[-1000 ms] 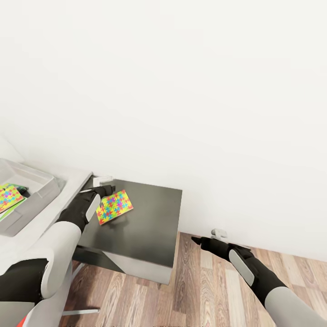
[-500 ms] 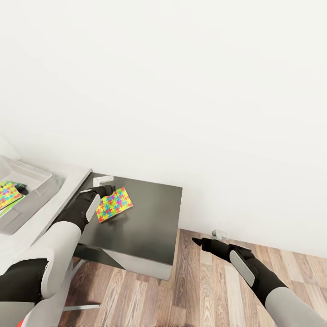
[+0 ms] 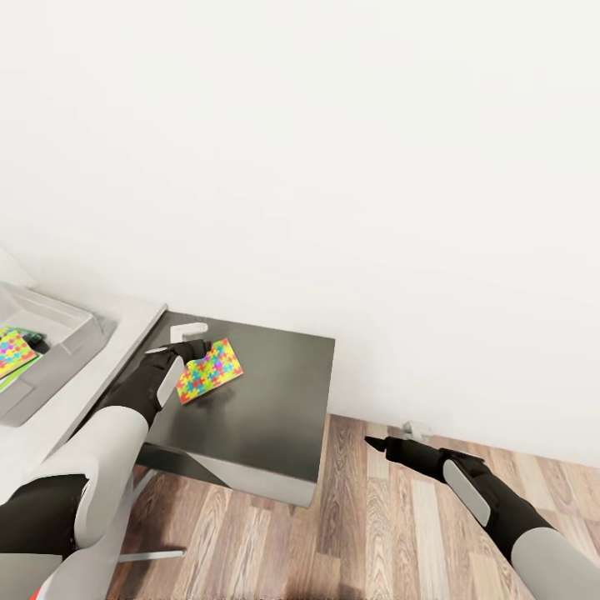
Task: Put all the toys in the child's room - the three board games (two on the bed and one on the table), the two jigsaw puzzles on the table, and the tennis ball on the table - inside the toy box on the table in the child's room.
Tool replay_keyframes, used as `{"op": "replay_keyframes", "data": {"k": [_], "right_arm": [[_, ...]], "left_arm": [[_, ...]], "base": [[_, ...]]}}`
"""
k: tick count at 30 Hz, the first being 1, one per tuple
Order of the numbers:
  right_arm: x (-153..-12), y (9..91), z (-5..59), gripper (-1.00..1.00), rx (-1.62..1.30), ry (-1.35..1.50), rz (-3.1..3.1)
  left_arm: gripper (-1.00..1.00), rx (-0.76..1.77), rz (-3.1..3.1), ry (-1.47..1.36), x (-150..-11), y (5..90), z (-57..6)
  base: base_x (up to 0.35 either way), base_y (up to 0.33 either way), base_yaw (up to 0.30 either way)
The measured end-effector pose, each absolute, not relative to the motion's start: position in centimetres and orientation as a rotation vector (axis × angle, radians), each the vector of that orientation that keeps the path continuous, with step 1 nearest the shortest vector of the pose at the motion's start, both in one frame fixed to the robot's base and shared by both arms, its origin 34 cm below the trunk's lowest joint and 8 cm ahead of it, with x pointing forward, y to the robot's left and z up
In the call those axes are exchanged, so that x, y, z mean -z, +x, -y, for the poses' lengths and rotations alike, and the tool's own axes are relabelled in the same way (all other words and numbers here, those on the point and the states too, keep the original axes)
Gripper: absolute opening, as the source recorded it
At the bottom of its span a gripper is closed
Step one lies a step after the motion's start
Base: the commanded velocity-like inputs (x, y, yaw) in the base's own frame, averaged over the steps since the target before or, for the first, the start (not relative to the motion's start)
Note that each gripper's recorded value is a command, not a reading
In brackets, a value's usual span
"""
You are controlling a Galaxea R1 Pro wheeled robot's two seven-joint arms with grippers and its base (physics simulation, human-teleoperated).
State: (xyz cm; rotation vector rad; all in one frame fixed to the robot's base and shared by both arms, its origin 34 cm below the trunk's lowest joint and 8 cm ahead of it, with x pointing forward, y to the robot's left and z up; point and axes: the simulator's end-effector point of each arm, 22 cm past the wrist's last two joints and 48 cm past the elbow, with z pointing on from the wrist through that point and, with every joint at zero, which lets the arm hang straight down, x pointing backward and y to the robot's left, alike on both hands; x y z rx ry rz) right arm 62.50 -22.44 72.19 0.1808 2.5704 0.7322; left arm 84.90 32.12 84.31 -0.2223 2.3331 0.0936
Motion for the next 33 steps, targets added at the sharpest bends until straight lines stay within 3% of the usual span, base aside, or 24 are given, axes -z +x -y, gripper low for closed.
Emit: {"op": "replay_keyframes", "data": {"k": [33], "right_arm": [[-69.2,60.2,22.5,1.0,-0.758,0.198,-2.623]], "left_arm": [[1.0,-0.107,-2.417,-0.25,-80.3,83.5,-34.3]], "base": [[0.0,0.0,0.0]]}}
